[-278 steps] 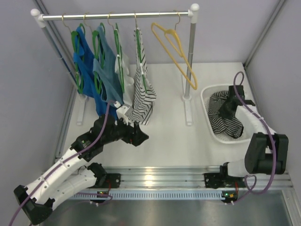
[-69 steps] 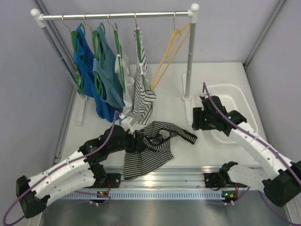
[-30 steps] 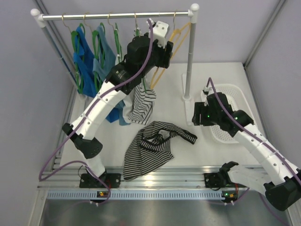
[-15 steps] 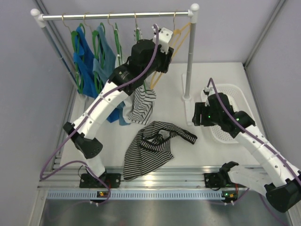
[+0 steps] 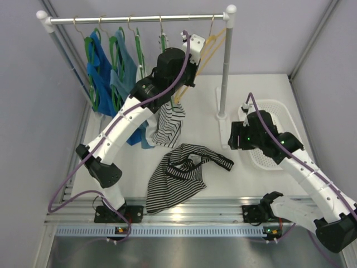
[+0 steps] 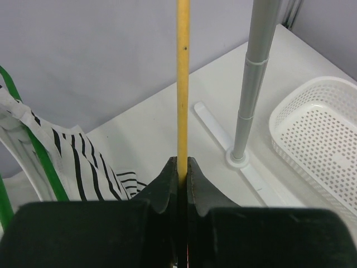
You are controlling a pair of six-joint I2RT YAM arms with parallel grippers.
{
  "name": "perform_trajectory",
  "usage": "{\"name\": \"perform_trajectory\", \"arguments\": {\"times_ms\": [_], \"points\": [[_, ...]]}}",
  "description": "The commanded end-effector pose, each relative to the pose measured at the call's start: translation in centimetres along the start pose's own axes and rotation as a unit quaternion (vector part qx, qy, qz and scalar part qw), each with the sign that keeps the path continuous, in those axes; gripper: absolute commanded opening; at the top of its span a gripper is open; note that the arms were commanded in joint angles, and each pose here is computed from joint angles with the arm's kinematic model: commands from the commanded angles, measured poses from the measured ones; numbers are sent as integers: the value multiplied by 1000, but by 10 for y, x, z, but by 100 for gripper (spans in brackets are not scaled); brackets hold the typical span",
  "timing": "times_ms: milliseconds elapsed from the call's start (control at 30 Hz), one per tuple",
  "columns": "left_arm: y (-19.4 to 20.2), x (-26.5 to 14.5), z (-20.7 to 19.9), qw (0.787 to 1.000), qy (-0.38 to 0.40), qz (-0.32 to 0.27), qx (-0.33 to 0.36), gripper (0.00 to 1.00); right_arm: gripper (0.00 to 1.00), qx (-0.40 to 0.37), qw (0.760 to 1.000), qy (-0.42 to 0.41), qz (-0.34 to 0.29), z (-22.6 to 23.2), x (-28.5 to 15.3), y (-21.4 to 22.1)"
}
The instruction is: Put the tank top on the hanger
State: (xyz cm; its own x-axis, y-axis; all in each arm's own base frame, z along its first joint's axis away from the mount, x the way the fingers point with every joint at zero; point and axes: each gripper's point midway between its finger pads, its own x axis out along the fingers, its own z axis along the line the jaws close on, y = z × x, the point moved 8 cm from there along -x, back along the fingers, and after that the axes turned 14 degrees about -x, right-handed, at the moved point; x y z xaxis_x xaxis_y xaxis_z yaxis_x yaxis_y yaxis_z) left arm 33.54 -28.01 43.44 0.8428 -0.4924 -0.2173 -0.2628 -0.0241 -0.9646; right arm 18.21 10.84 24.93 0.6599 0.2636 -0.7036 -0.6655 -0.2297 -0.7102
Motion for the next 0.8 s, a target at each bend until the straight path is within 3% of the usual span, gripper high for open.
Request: {"name": "perform_trajectory", "arguments": {"times_ms": [0, 300, 567, 767], "points": [[-27, -13, 2, 998, -8, -59, -5, 0, 63, -1, 1000, 0, -25, -2, -5, -5], [-53, -37, 4, 992, -13, -122, -29, 0, 63, -5, 1000, -4, -27, -1, -3, -7], [-53, -48, 1, 992, 7, -118, -50, 0, 63, -7, 1000, -6, -27, -1, -2, -8], [-50, -65, -2, 986, 18, -122, -112, 0, 63, -8, 1000, -6, -25, -1, -1, -7]]}}
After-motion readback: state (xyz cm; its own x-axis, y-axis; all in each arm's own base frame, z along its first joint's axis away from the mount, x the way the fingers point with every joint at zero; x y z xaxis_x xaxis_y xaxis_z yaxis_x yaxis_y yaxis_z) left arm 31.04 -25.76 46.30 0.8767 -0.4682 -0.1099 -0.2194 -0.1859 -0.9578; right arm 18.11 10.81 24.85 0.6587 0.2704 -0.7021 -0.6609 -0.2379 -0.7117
